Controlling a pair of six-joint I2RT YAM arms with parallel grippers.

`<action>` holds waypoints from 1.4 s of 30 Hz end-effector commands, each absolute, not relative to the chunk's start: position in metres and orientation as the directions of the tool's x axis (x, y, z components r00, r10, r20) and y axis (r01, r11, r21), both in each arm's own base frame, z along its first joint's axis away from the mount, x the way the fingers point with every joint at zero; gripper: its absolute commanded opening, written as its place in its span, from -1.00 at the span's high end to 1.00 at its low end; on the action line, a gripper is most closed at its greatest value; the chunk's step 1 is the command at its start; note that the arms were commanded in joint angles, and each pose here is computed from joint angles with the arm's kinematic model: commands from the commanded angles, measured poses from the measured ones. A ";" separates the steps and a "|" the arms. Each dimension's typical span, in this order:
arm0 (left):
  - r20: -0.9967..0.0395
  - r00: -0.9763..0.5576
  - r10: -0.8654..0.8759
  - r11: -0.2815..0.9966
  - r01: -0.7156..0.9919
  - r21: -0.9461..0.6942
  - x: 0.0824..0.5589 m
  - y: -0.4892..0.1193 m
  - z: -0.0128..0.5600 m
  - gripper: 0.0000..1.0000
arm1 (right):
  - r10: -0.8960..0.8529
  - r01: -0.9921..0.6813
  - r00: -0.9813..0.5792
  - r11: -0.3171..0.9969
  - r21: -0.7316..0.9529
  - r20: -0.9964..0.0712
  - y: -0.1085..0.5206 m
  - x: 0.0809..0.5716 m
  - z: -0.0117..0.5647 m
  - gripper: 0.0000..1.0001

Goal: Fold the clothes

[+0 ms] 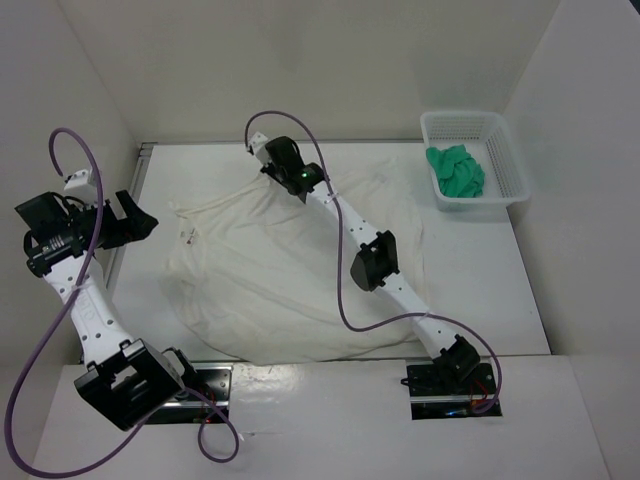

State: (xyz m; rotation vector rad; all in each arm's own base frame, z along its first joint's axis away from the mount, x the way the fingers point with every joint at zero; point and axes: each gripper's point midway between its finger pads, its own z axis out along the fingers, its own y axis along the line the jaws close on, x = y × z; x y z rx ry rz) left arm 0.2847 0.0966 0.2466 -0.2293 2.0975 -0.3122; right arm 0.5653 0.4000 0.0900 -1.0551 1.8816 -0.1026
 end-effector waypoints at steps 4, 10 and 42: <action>-0.842 -0.479 -0.247 0.957 0.014 -0.289 0.284 0.091 0.257 -1.00 | -0.597 -0.261 -0.068 0.784 -0.563 -0.800 0.354 0.634 0.173 0.77; -0.849 -0.473 -0.234 0.961 0.020 -0.276 0.283 0.091 0.257 -1.00 | -0.538 -0.152 -0.037 0.836 -0.527 -0.842 0.339 0.653 0.176 -0.51; -0.584 -0.792 0.179 0.942 0.309 -0.130 0.318 0.019 0.191 -1.00 | -0.204 -0.464 -0.580 0.878 0.114 -0.789 0.230 0.520 0.280 -0.97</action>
